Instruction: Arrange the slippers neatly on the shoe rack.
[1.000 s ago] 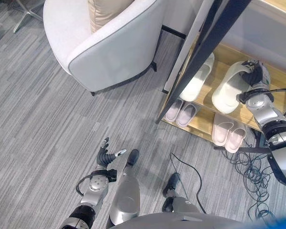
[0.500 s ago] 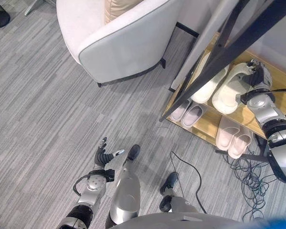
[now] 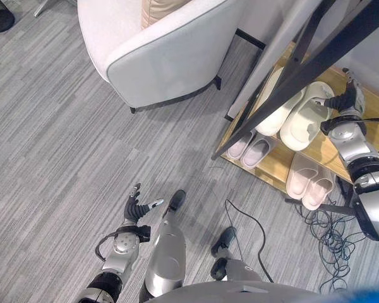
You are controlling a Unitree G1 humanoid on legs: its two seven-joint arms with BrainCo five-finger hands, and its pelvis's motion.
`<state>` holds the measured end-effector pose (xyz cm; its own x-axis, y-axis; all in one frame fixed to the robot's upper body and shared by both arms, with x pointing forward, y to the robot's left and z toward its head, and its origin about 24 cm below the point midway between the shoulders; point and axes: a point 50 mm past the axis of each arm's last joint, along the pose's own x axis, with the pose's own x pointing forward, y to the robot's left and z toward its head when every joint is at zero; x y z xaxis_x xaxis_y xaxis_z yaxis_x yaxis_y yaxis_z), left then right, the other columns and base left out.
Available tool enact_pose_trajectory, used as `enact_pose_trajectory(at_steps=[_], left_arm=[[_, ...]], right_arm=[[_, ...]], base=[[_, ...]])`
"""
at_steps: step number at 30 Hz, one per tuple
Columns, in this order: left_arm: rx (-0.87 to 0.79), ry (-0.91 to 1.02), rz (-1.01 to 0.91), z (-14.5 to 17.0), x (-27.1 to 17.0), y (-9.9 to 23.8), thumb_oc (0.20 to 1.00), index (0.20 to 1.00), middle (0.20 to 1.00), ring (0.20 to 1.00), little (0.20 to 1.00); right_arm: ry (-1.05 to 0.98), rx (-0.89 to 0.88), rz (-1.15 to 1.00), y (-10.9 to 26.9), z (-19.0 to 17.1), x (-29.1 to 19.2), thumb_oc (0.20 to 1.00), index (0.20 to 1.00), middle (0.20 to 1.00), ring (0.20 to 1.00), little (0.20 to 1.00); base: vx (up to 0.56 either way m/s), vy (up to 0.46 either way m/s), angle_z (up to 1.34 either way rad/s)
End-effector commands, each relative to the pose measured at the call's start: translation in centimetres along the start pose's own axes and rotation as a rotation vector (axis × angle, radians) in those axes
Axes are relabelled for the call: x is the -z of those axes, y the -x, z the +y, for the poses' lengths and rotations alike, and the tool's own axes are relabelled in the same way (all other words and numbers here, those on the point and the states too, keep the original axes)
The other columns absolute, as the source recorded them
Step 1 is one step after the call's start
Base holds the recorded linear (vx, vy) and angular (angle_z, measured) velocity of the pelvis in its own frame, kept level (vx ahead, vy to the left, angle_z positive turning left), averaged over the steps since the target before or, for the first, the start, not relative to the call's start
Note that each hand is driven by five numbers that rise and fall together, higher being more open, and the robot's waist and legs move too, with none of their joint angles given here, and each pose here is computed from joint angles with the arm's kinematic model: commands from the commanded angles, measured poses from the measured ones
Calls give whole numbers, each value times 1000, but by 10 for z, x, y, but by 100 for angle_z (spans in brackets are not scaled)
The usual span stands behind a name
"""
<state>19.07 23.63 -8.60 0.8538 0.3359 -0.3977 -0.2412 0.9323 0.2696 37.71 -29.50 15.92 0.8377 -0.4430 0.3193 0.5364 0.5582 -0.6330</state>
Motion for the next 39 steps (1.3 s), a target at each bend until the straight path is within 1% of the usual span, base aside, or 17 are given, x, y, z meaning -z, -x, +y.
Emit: enact_pose_trajectory(at_steps=[1, 6, 14, 18, 25, 29, 32, 34, 37, 38, 39], left_arm=[[-7, -15, -14, 0, 1, 3, 1000, 1000, 1000, 1000, 1000], [-11, -18, 0, 0, 4, 4, 1000, 1000, 1000, 1000, 1000], [2, -23, 30, -2, 9, 5, 1000, 1000, 1000, 1000, 1000], [-2, -19, 51, -3, 13, 6, 1000, 1000, 1000, 1000, 1000], [-10, -15, 100, -5, 24, 12, 1000, 1000, 1000, 1000, 1000], [-16, -8, 115, -7, 26, 12, 1000, 1000, 1000, 1000, 1000], [-25, -8, 128, -7, 28, 13, 1000, 1000, 1000, 1000, 1000], [-38, -19, 147, -6, 32, 15, 1000, 1000, 1000, 1000, 1000], [-55, -10, 166, -5, 34, 15, 1000, 1000, 1000, 1000, 1000], [-70, -14, 219, -5, 44, 19, 1000, 1000, 1000, 1000, 1000], [-67, -24, 236, -5, 47, 20, 1000, 1000, 1000, 1000, 1000]], right_arm=[[-56, 88, -96, -7, -18, -19, 1000, 1000, 1000, 1000, 1000], [-74, 84, -68, -2, -18, -7, 1000, 1000, 1000, 1000, 1000], [-61, 30, 38, 3, -6, 13, 1000, 1000, 1000, 1000, 1000], [-108, 37, 65, 9, -3, 19, 1000, 1000, 1000, 1000, 1000], [-178, 15, 49, 25, 8, 24, 1000, 1000, 1000, 1000, 1000], [-253, 11, 31, 35, 14, 23, 1000, 1000, 1000, 1000, 1000], [-323, 29, 26, 50, 13, 30, 1000, 1000, 1000, 1000, 1000], [-395, 66, 26, 73, 11, 40, 1000, 1000, 1000, 1000, 1000], [-409, 80, 2, 88, 7, 43, 1000, 1000, 1000, 1000, 1000], [-394, 68, 31, 116, 8, 58, 1000, 1000, 1000, 1000, 1000], [-376, 57, 45, 125, 8, 64, 1000, 1000, 1000, 1000, 1000]], base=[[-16, -3, 4], [-10, -2, 4], [0, 0, 0], [-1, 2, -1], [-3, 5, -1], [0, 0, 0], [0, 0, 0], [8, 1, -2], [22, 10, -8], [50, 20, -11], [57, 15, -8]])
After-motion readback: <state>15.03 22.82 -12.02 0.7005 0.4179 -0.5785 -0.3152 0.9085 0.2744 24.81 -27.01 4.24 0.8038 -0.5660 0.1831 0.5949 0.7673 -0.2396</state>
